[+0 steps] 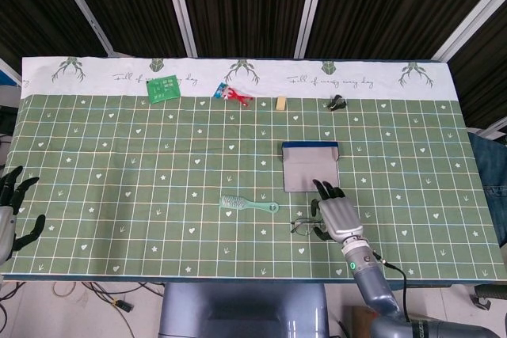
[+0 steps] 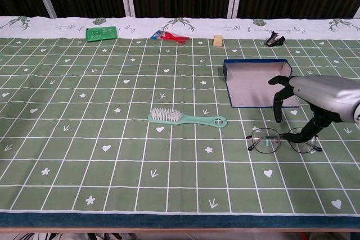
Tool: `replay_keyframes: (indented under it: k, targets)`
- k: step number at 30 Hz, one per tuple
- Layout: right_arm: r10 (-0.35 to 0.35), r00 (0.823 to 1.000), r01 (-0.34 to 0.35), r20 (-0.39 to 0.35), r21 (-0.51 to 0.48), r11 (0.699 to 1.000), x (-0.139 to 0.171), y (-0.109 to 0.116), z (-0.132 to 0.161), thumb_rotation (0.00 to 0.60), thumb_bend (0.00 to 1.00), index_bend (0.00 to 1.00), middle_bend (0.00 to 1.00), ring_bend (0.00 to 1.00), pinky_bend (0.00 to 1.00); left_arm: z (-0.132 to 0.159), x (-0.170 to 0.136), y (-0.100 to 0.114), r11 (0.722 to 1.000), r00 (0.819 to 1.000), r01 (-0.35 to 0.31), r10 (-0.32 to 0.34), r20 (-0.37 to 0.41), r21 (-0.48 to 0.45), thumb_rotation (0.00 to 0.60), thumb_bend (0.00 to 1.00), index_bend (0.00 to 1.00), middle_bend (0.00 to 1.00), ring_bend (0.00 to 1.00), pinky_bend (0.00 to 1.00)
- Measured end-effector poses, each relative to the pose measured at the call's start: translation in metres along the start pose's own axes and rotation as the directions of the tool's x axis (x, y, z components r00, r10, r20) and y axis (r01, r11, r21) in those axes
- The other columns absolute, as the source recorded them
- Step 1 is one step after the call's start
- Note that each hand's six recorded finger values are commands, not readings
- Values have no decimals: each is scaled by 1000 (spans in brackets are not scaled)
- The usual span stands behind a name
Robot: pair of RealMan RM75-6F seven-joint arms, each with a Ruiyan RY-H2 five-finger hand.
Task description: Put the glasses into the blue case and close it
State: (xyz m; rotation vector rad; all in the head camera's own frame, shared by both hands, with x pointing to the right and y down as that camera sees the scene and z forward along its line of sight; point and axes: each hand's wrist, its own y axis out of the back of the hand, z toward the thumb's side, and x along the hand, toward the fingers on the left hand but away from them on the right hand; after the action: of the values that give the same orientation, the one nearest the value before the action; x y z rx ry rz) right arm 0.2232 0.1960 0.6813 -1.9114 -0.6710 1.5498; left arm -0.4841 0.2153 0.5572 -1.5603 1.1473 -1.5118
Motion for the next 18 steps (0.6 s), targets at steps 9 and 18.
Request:
replay_keyframes:
  k: [9,18]
  targets:
    - [5,1000,-5,12,-5,1000,-4,-7,2,600,346,531,0,56,151,0,0,0,1000,1000,-1,1,-1,-1,600,383,149,0,0,0]
    - [2,1000,-2,18,2,1000,-7,-10,1,600,360,548,0,56,151,-1,1,0,1000,1000,-2,2,-2,1,600,383,149,0,0,0]
